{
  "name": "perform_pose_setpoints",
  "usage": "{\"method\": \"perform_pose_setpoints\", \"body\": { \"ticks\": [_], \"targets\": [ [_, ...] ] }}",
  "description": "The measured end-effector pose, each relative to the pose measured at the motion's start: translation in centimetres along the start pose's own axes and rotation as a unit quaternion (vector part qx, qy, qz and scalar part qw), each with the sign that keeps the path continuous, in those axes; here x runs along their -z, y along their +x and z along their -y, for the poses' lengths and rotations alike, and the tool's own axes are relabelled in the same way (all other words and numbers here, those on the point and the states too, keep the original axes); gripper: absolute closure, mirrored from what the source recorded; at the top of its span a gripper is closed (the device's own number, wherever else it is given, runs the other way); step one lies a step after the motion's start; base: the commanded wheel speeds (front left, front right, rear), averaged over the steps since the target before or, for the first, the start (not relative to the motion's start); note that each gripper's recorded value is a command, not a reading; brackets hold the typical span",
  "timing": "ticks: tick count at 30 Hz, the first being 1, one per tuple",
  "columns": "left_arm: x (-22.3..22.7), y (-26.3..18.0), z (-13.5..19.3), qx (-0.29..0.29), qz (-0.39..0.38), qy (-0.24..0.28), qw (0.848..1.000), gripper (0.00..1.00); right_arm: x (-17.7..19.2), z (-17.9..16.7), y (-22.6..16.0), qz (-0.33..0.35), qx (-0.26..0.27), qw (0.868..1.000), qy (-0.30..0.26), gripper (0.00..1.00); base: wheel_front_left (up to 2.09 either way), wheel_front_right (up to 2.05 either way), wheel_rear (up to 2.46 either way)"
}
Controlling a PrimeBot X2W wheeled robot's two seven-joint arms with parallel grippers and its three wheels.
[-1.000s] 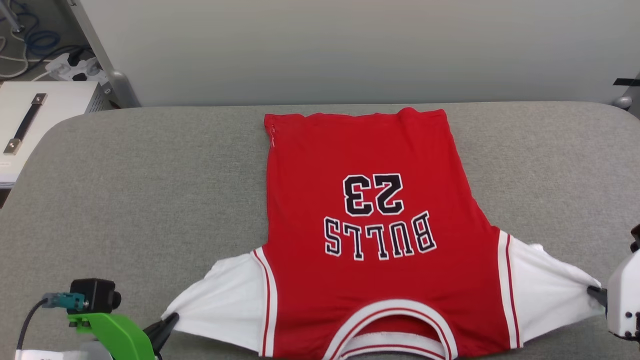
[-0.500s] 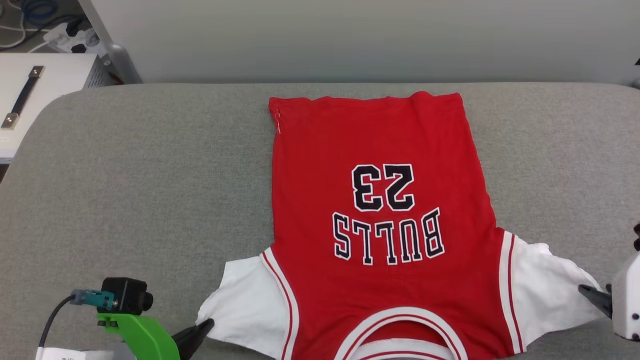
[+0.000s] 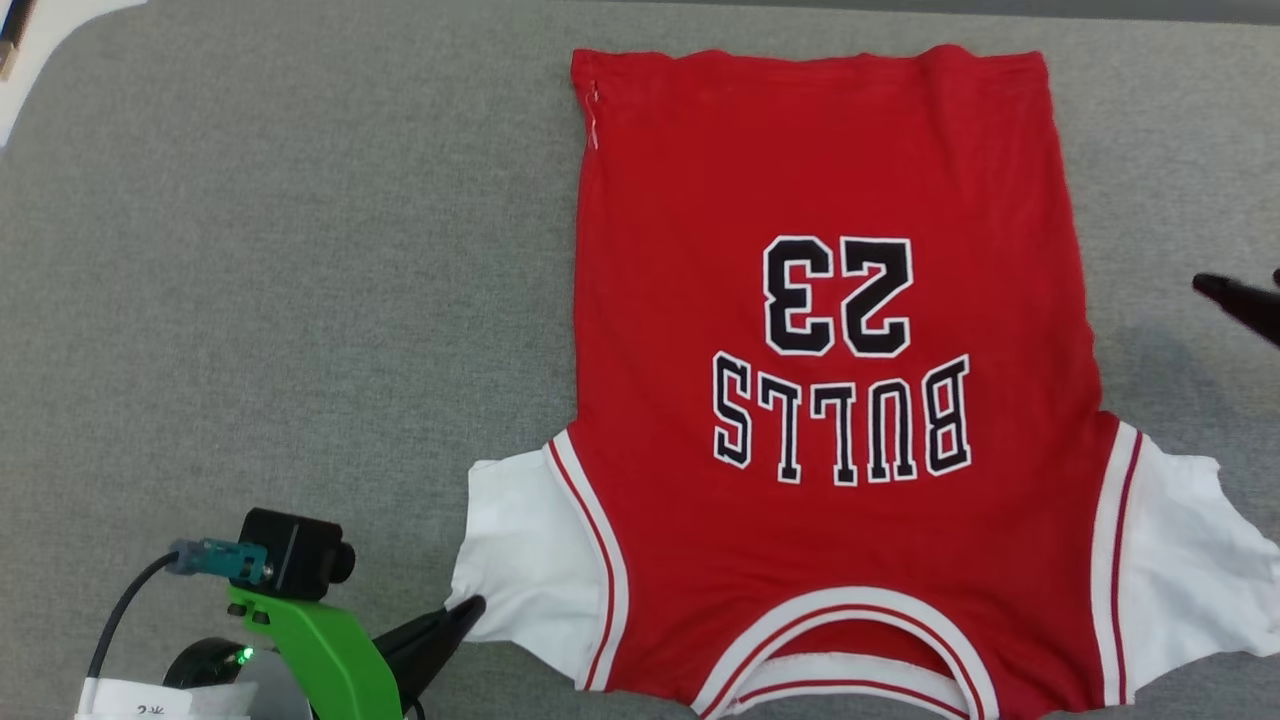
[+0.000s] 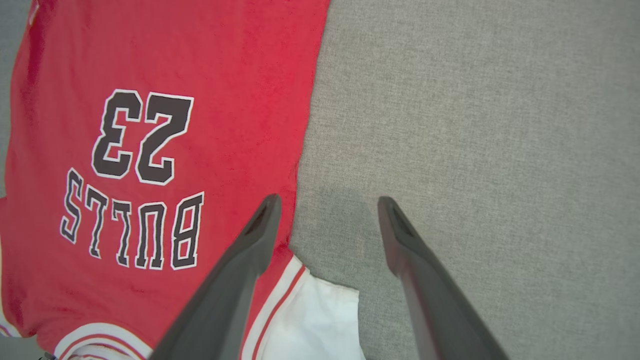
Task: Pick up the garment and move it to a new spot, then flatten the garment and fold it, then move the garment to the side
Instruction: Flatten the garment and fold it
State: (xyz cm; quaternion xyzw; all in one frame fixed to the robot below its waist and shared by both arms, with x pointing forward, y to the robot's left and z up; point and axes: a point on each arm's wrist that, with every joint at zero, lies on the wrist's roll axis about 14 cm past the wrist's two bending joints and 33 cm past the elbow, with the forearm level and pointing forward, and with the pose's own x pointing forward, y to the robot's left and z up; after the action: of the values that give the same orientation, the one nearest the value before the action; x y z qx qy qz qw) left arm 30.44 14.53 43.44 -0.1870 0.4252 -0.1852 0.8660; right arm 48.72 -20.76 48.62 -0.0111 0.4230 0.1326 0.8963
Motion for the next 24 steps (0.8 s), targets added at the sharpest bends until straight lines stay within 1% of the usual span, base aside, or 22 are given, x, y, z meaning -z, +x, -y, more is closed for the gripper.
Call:
{"method": "perform_pose_setpoints", "body": {
  "ticks": [4,10,13,16,21,24],
  "targets": [
    [0.0,0.8,-0.6,-0.003,-0.007,-0.005,1.0,1.0,-2.8,0.4,2.9,-0.019,0.01,1.0,-0.008,0.0,0.0,0.0,0.0],
    [0.1,2.0,-1.2,-0.007,-0.007,-0.015,1.0,1.0,-6.1,1.0,7.9,-0.051,0.037,0.998,-0.026,0.0,0.0,0.0,0.0],
    [-0.7,2.5,-1.6,-0.009,0.016,-0.025,1.0,1.0,-7.4,1.0,10.3,-0.053,0.046,0.997,-0.038,0.0,0.0,0.0,0.0],
    [-1.0,2.9,-2.5,-0.02,0.027,-0.029,0.999,1.0,-7.7,0.7,12.8,-0.069,0.048,0.995,-0.046,0.0,0.0,0.0,0.0],
    [-0.3,3.5,-3.5,-0.034,0.022,-0.038,0.998,1.0,-7.6,0.0,16.8,-0.088,0.042,0.994,-0.049,0.0,0.0,0.0,0.0],
    [0.0,3.7,-4.1,-0.043,0.02,-0.045,0.998,1.0,-6.8,-0.5,18.8,-0.102,0.033,0.993,-0.046,0.0,0.0,0.0,0.0]
  ]
}}
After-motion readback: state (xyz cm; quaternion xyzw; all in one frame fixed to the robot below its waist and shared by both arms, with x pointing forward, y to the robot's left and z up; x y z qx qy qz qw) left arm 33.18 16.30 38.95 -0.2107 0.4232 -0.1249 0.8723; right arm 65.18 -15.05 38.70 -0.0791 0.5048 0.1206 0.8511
